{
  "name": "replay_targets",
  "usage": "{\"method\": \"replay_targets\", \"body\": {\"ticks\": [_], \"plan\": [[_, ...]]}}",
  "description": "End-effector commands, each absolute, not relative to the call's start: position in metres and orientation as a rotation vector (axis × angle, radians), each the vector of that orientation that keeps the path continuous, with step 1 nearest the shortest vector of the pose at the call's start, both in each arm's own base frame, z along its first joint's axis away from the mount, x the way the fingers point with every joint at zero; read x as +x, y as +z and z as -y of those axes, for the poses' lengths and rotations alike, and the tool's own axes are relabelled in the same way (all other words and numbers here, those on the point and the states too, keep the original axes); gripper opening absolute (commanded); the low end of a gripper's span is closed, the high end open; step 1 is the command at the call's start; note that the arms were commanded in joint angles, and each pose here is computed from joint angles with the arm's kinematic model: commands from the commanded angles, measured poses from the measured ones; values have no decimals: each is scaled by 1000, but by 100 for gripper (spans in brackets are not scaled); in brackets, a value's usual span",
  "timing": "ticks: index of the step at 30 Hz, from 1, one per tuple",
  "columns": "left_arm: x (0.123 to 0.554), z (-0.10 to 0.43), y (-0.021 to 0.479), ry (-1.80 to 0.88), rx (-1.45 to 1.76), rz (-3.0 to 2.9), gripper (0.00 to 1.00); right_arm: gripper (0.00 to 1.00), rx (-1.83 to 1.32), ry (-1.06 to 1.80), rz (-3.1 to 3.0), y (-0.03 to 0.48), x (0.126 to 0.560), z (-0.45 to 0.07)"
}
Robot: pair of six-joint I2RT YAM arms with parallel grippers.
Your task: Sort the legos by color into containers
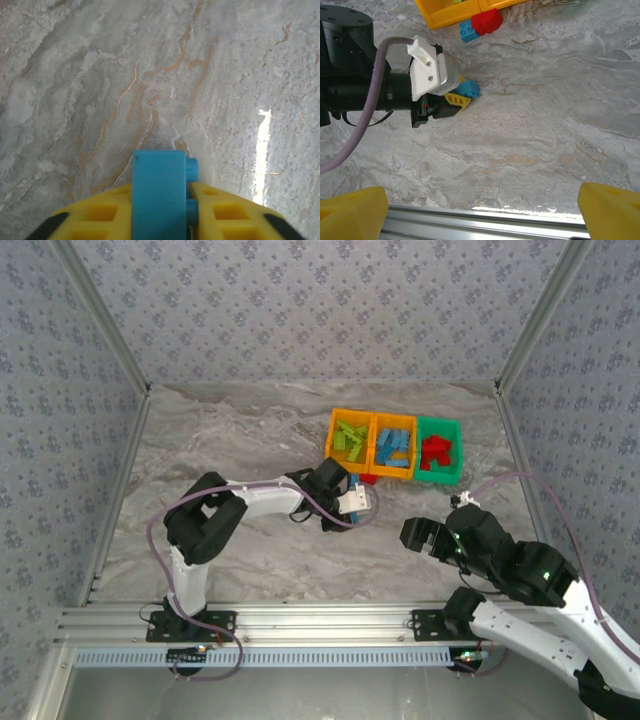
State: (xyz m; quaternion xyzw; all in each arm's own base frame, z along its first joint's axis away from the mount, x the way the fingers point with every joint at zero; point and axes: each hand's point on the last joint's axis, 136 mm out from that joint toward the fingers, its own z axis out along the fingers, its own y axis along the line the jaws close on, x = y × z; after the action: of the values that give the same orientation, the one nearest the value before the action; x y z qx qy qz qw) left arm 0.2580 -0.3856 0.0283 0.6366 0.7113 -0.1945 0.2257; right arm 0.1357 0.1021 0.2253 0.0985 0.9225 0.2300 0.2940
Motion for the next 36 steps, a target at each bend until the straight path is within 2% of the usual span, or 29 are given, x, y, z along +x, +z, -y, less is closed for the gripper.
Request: {"method": "replay_targets", "body": {"ticks": [1,5,10,14,18,22,27,30,36], "plan": [[256,389,28,-548,1780,-1947,12,100,266,600,-2481,219,135,-104],[247,392,47,-599,1794,-1901,10,100,256,609,-2486,219,137,-109],[254,416,121,-679,1673,-1727,10,100,255,620,-2466,224,139,-110],[296,441,166,-578,1536,-1652,11,100,252,618,-2461,225,140,-109],[355,467,180,-436,1386,-1628,10,100,257,612,-2466,223,139,-108],[407,492,183,-432,1251,-1647,11,100,253,622,-2466,224,137,-108],[444,514,190,-450,1178,-1650,23,100,251,598,-2452,227,138,-103],[448,521,203,-473,1173,-1638,41,100,249,591,-2447,226,140,-103],[423,503,257,-529,1125,-1543,44,100,239,544,-2451,217,146,-104]]}}
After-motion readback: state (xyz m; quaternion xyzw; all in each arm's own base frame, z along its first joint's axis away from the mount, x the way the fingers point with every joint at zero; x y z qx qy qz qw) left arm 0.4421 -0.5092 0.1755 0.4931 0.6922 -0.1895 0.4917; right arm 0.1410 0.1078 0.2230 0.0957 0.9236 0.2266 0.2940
